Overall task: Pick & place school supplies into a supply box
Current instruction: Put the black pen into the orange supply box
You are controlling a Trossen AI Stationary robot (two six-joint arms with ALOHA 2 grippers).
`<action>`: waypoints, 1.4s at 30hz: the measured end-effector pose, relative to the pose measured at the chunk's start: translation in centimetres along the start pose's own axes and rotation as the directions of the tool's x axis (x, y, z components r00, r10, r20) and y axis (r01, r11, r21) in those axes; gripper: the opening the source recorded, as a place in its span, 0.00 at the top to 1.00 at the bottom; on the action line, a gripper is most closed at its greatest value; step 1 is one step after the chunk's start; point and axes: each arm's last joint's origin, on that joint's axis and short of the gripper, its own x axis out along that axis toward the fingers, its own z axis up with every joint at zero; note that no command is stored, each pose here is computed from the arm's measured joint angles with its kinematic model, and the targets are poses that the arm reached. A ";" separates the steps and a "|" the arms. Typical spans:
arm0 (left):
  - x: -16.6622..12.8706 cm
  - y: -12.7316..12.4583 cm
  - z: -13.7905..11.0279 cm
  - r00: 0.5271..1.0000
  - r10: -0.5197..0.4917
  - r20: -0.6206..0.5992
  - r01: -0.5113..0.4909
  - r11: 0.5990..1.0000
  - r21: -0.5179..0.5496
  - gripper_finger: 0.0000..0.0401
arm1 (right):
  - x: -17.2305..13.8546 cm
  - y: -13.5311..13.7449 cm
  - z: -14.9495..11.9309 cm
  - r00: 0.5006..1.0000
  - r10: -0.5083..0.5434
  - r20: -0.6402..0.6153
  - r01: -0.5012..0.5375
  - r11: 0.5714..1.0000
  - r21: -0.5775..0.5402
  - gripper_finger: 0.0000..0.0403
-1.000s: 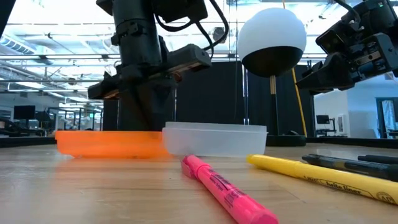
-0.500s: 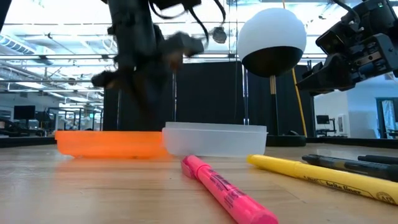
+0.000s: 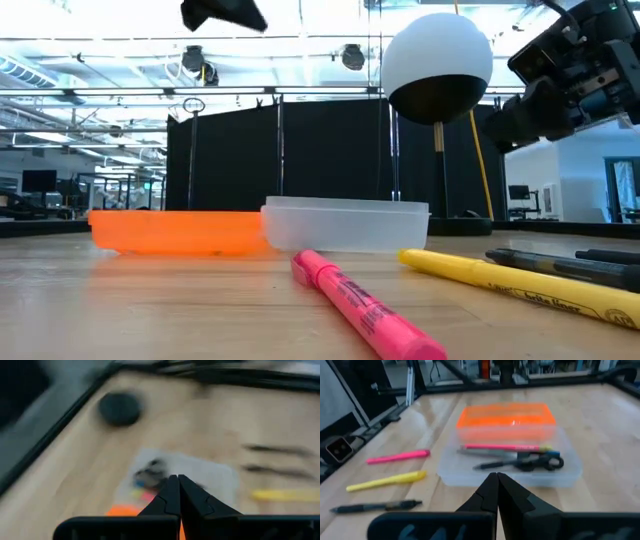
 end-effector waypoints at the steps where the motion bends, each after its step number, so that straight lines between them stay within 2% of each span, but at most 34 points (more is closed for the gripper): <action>1: -0.3 -0.4 -0.7 0.997 -0.073 0.028 0.069 0.992 0.102 1.00 | 0.0 0.0 0.1 1.000 0.001 0.014 -0.001 1.000 -0.005 1.00; 3: -0.8 -0.5 -2.2 0.983 -0.175 0.057 0.155 0.955 0.253 1.00 | 0.0 0.0 0.4 0.999 0.003 0.041 -0.003 1.000 -0.010 1.00; 4: -1.1 -0.4 -2.8 0.976 -0.203 0.075 0.173 0.940 0.293 1.00 | 0.0 0.0 0.5 0.999 0.004 0.051 -0.003 1.000 -0.012 1.00; 10: -2.3 2.1 -7.3 0.967 -0.216 0.136 0.158 0.924 0.348 1.00 | 0.0 0.1 1.0 0.995 0.008 0.098 -0.006 1.000 -0.017 1.00; 18: -3.6 5.9 -12.6 0.929 -0.229 0.291 0.149 0.951 0.271 1.00 | 0.0 0.1 0.9 0.995 0.007 0.095 -0.005 1.000 -0.024 1.00; 23: -3.3 7.9 -15.5 0.880 -0.290 0.377 0.218 0.950 0.221 1.00 | -0.1 0.1 1.2 0.992 0.009 0.124 -0.002 0.999 -0.050 1.00; 28: -2.9 8.8 -17.4 0.849 -0.288 0.443 0.234 0.956 0.175 1.00 | -0.2 0.1 1.8 0.983 0.015 0.184 -0.002 0.997 -0.071 1.00; 32: -2.3 9.0 -19.1 0.832 -0.287 0.474 0.217 0.956 0.197 1.00 | -0.2 0.2 1.9 0.980 0.017 0.198 -0.002 0.997 -0.075 1.00; 36: -2.2 9.0 -19.4 0.850 -0.270 0.453 0.193 0.959 0.209 1.00 | -0.2 0.2 2.0 0.978 0.016 0.207 -0.004 0.998 -0.058 1.00; 42: -2.2 9.3 -19.1 0.855 -0.180 0.487 0.076 0.971 0.226 0.95 | -0.2 0.2 3.3 0.965 -0.005 0.262 0.013 1.000 -0.028 1.00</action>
